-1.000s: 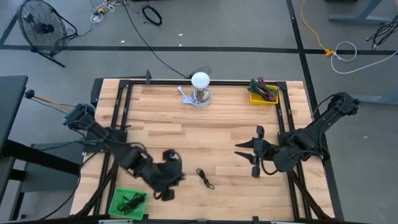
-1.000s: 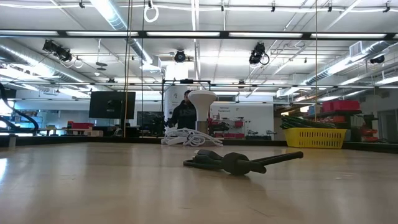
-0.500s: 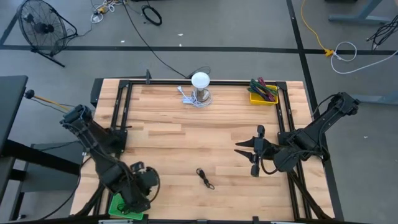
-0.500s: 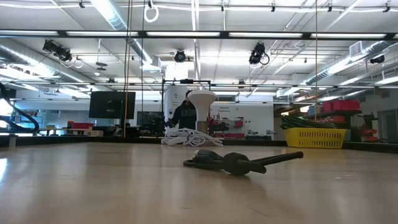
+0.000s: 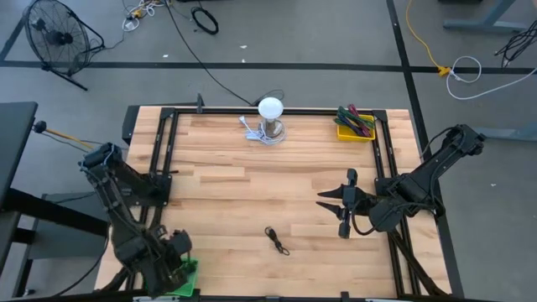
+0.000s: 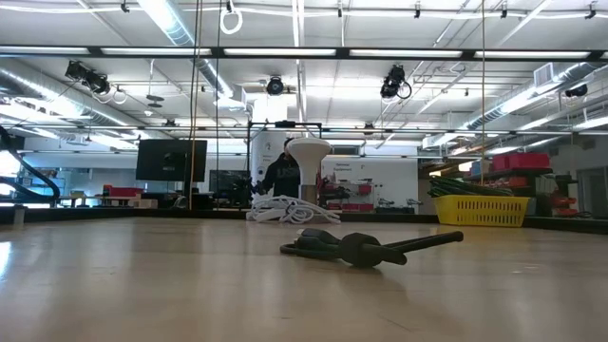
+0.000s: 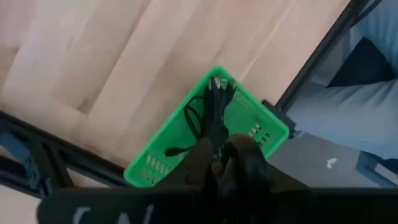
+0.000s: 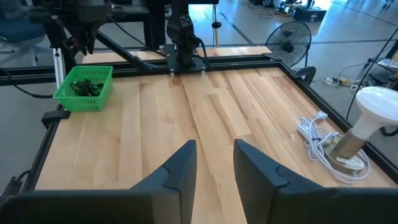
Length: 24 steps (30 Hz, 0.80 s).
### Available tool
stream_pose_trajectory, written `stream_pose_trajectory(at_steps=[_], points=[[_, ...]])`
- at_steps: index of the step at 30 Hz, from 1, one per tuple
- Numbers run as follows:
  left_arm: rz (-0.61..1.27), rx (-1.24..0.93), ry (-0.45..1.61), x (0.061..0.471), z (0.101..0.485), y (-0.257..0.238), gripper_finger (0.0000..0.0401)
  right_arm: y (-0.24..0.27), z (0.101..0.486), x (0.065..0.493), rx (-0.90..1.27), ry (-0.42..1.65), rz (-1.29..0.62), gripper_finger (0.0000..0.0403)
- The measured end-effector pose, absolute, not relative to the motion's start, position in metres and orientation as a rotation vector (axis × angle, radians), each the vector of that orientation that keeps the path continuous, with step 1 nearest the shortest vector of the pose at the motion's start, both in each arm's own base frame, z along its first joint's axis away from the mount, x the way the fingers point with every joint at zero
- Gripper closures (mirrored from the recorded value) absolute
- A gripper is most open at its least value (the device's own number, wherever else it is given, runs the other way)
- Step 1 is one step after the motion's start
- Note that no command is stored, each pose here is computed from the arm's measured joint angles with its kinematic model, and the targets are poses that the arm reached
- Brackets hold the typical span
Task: Pick & Place USB Port
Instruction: Put the black USB cable into the green bin
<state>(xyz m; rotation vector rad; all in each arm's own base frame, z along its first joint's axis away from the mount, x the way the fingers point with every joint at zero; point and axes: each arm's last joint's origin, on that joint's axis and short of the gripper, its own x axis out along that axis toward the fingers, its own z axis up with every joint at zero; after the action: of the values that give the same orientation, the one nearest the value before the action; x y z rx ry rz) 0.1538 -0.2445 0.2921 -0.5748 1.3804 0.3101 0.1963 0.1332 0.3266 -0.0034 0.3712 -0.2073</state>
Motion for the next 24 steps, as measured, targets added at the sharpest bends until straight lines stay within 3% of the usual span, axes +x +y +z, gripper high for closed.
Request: stream_pose_trajectory(at_steps=[24], points=[[0.346, -0.587, 1.335, 0.124, 0.292, -0.259, 0.0348, 0.133, 0.326, 0.196, -0.004, 0.372, -0.206, 0.0298]])
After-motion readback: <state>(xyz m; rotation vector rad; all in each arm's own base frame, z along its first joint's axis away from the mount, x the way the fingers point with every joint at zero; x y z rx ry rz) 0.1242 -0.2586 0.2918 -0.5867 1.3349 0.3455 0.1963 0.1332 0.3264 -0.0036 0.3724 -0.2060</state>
